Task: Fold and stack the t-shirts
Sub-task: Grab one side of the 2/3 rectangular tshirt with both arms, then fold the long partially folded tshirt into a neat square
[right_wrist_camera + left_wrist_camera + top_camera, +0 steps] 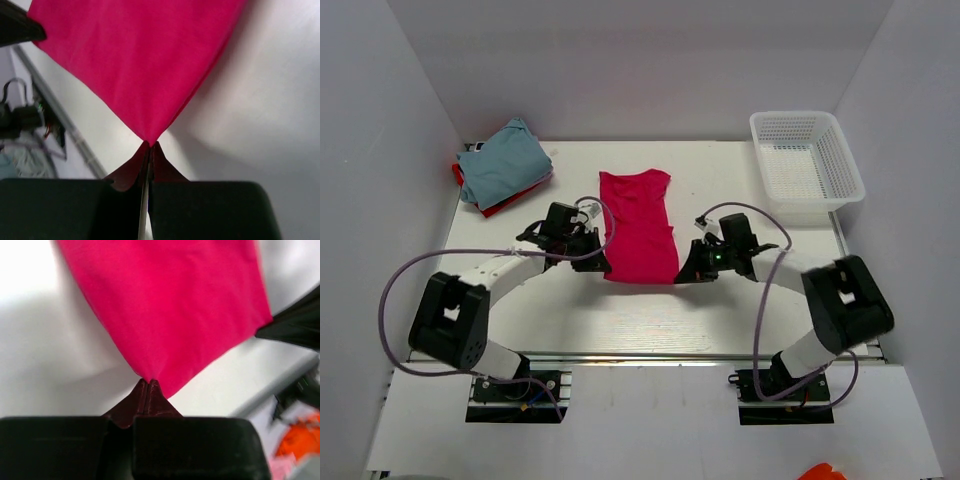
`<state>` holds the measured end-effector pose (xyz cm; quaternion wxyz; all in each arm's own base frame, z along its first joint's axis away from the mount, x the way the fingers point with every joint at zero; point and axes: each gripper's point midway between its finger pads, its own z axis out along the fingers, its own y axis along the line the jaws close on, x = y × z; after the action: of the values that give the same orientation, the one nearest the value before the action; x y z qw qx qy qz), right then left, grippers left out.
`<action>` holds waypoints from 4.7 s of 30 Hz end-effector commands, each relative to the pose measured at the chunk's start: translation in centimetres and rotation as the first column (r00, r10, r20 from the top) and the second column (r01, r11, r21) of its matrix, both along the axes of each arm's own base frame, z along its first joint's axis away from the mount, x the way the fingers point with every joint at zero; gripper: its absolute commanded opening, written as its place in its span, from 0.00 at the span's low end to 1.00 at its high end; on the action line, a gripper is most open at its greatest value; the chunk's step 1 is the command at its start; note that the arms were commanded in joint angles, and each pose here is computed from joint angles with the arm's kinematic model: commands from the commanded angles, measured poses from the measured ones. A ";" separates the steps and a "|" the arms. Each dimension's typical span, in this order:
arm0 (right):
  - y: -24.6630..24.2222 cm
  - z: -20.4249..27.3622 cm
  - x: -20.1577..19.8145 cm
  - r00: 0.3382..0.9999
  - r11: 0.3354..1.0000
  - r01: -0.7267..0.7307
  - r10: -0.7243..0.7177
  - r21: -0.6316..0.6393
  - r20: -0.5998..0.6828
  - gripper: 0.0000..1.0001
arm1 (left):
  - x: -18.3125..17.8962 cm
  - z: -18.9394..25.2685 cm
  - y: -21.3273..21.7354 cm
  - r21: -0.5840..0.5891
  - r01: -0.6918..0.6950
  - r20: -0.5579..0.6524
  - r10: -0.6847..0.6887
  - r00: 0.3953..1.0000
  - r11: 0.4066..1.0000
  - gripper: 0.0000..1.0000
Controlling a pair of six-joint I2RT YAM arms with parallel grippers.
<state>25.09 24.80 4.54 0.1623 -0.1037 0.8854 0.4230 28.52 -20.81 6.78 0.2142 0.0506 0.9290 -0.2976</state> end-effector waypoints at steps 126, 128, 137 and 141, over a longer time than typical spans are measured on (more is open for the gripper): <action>7.7 5.4 11.1 0.954 0.945 -0.285 0.264 0.159 0.144 0.90 | 20.6 2.0 -2.5 -0.044 0.012 0.175 -0.004 0.985 0.999 1.00; 7.7 8.0 11.1 0.945 0.939 -0.298 0.266 0.169 0.188 0.90 | 20.7 4.9 -2.5 -0.026 0.015 0.242 -0.008 0.970 1.000 1.00; 4.9 11.9 6.8 0.943 0.961 -0.245 0.205 0.129 0.261 0.90 | 17.7 8.5 2.4 0.126 -0.148 0.314 0.102 0.944 0.981 1.00; 3.3 10.4 4.9 0.955 0.976 -0.200 0.175 0.086 0.238 0.90 | 15.0 6.0 4.0 0.185 -0.192 0.239 0.145 0.960 0.964 1.00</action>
<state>30.82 29.46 17.37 0.2379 -0.2456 0.7968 0.4982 45.68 -18.80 15.56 0.3710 0.0486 0.9010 -0.2195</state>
